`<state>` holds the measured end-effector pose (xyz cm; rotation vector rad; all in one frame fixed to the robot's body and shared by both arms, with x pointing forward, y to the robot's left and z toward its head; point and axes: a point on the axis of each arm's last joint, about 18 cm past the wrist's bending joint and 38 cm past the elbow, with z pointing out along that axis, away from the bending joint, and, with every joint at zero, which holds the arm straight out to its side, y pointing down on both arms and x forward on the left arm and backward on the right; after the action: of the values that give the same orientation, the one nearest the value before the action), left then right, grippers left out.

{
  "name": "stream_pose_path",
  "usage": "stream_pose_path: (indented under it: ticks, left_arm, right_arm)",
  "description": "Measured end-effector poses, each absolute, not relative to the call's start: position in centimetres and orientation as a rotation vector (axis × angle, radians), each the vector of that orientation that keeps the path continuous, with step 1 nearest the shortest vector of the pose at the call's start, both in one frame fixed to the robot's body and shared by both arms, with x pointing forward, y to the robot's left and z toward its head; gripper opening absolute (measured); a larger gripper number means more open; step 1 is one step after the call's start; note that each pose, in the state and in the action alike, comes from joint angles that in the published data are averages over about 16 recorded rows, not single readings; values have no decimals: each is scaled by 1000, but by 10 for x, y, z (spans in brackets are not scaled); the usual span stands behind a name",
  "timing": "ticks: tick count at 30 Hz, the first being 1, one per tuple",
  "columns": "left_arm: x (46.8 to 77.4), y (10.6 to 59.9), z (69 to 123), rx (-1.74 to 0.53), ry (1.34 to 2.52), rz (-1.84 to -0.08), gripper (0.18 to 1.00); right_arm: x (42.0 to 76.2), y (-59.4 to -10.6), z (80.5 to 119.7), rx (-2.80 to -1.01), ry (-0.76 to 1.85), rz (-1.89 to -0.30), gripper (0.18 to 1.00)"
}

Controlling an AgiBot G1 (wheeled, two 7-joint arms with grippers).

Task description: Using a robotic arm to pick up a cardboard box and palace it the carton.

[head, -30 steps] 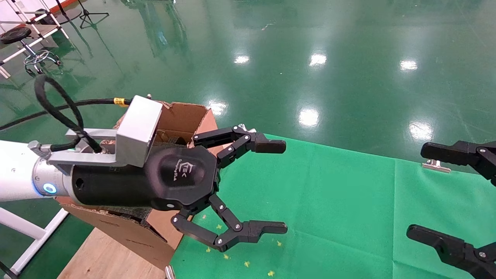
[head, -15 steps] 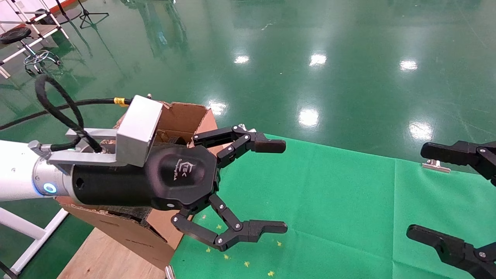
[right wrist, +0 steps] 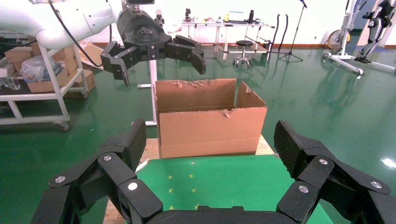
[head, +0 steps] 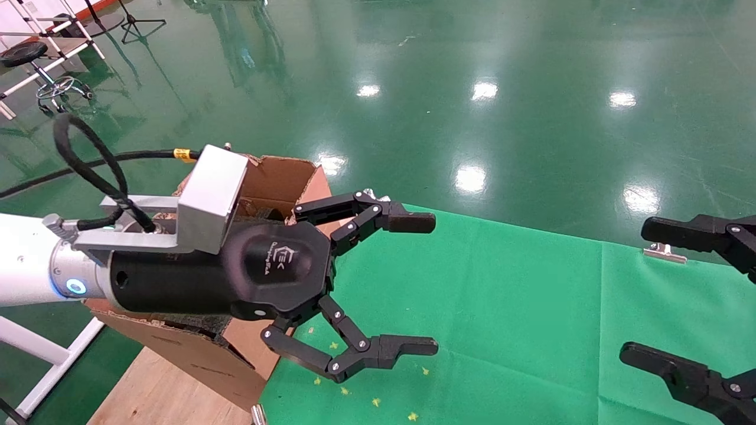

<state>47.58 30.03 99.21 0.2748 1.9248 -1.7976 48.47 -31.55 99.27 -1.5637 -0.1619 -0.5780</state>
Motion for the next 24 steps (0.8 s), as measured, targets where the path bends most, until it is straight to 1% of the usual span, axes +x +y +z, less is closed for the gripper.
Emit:
stream_pose_path:
  ticks: [24]
  left_arm:
    - [476, 300, 992, 275, 1925, -1798, 1001]
  right_arm:
    - [485, -315, 993, -1564, -162, -578, 1001]
